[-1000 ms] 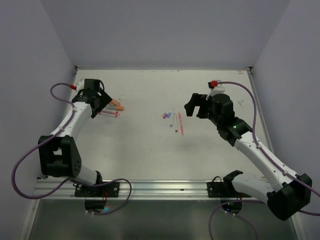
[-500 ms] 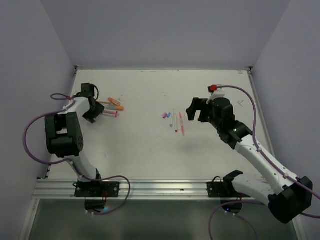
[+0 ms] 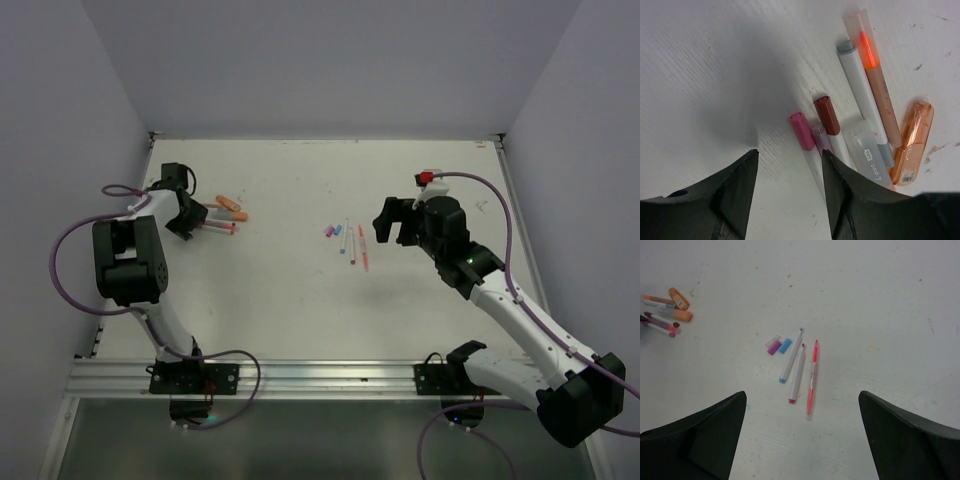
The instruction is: Open the pen caps
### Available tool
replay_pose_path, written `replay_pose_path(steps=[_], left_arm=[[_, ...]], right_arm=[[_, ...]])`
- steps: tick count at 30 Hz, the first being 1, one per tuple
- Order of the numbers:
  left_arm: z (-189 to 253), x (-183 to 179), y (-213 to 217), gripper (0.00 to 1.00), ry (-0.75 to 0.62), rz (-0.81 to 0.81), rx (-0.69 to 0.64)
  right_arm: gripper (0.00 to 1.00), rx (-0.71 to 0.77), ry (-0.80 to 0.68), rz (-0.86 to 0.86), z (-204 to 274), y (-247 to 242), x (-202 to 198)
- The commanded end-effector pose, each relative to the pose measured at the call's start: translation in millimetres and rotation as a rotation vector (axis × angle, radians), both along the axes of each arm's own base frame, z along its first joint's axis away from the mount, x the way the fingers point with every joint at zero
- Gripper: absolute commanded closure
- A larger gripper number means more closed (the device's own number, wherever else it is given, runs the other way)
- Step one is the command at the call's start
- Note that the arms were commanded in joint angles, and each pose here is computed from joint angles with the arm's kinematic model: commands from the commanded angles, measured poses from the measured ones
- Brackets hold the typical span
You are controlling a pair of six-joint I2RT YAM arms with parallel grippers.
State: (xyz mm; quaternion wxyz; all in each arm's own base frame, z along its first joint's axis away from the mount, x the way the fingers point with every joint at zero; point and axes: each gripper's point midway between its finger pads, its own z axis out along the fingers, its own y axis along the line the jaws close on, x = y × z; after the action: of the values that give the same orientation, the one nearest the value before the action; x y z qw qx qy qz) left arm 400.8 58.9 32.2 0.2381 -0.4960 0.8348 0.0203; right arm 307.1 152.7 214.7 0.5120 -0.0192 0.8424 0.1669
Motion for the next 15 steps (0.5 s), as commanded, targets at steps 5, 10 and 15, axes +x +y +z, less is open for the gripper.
replay_pose_path(steps=[5, 10, 15], left_arm=[[-7, 17, 11, 0.44, -0.010, 0.033, 0.007], [-11, 7, 11, 0.48, 0.025, 0.030, 0.011], [-20, -9, 10, 0.55, 0.078, 0.019, 0.013]], right_arm=[[0.01, -0.008, -0.014, 0.009, 1, -1, 1], [0.01, -0.010, -0.018, 0.006, 1, -2, 1], [0.01, -0.004, -0.019, 0.009, 2, -1, 1]])
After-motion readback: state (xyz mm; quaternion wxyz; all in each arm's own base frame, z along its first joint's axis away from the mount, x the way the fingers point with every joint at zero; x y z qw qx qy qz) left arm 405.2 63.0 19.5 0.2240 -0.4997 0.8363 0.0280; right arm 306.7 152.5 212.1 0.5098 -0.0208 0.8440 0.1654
